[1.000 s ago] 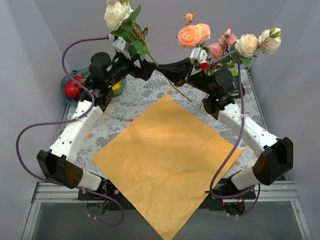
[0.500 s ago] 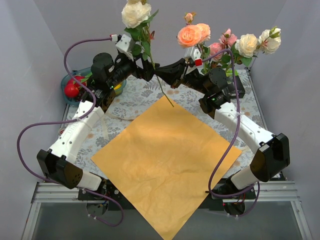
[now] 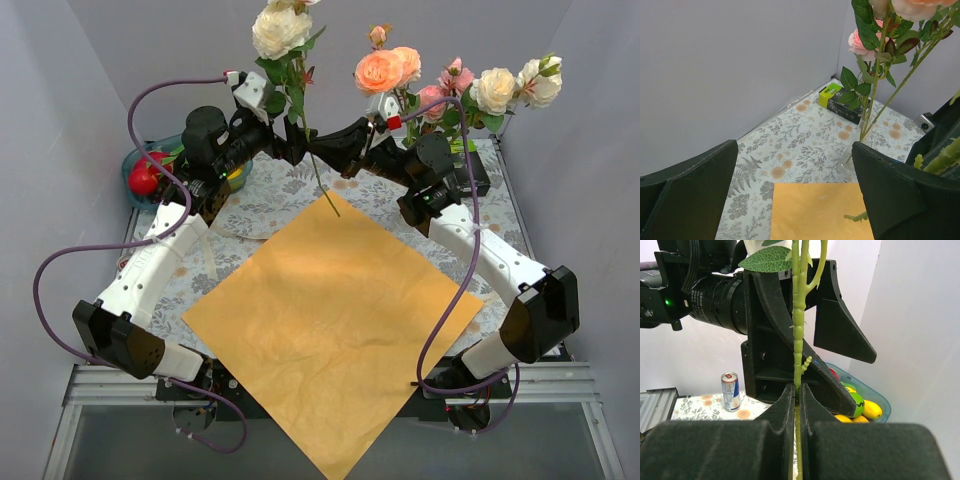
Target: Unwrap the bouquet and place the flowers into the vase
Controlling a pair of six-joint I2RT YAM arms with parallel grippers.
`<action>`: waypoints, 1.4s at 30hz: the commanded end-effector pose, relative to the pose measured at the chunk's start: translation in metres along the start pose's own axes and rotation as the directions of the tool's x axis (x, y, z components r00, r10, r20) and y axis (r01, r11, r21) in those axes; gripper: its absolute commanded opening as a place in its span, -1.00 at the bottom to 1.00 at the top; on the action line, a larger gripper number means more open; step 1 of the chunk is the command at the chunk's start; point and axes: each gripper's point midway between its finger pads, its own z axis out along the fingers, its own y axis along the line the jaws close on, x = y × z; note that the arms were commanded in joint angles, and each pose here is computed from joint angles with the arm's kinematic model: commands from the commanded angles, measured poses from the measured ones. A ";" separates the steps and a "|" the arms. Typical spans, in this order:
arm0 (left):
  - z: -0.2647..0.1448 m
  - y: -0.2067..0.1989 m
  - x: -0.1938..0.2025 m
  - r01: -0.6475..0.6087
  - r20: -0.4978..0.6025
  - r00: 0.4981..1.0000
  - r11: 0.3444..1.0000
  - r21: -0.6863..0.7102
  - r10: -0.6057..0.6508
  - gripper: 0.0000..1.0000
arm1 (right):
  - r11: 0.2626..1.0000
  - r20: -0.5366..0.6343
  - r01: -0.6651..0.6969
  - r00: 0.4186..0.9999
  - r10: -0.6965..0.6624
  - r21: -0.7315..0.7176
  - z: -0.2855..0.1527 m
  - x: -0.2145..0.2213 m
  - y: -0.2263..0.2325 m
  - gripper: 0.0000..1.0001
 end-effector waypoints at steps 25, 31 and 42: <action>-0.062 0.030 -0.053 -0.143 0.038 0.986 0.947 -0.287 0.161 0.96 | 0.950 0.002 0.245 0.968 -0.250 0.193 -0.031 -0.051 -0.003 -0.97; -0.078 0.040 -0.051 -0.138 0.019 0.988 0.930 -0.340 0.153 0.96 | 0.908 0.042 0.322 0.938 -0.345 0.267 -0.046 -0.078 -0.005 -0.97; -0.095 0.052 0.012 -0.040 -0.092 0.996 0.933 -0.358 0.008 0.96 | 0.766 0.031 0.459 0.849 -0.527 0.451 -0.097 -0.149 -0.026 -0.97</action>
